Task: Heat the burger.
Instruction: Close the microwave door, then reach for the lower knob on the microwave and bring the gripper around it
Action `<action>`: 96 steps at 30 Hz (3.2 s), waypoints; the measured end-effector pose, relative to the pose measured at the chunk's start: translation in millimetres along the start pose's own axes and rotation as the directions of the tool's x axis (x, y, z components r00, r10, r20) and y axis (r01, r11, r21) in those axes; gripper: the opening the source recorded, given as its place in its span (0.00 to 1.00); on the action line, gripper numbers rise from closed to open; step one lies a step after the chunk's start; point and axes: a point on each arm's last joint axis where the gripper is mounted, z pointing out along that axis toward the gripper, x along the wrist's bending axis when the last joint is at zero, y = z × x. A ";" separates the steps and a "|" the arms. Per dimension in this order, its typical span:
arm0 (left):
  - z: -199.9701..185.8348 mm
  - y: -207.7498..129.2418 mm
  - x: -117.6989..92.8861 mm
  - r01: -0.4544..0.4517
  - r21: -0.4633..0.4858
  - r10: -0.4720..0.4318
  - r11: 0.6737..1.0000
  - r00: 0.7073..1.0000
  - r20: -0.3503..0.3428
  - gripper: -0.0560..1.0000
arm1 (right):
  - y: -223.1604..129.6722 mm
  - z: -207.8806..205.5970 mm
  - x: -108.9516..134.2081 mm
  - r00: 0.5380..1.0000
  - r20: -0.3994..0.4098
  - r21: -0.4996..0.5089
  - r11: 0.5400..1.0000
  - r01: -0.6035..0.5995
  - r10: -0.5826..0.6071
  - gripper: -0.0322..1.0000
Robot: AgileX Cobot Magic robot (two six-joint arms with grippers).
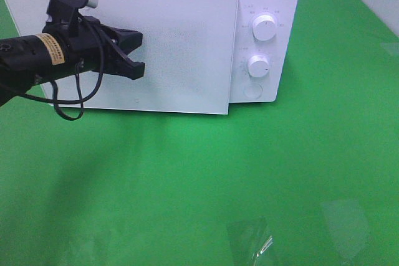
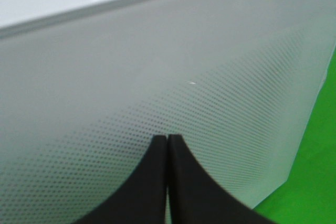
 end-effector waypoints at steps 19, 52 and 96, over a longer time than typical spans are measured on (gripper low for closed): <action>51.3 6.6 -31.1 -0.036 -0.019 0.037 0.999 0.996 0.075 0.05 | 0.0 0.0 0.0 1.000 0.000 0.000 1.000 0.000 0.000 0.77; 62.1 52.5 -84.4 -0.039 0.274 0.029 0.961 0.999 0.038 0.05 | 0.0 0.0 0.1 1.000 -0.001 0.000 1.000 -0.001 0.001 0.77; -83.5 81.7 -41.5 0.209 0.904 -0.087 0.374 0.978 -0.190 0.99 | 0.0 0.0 0.1 1.000 -0.001 0.000 1.000 -0.001 0.001 0.77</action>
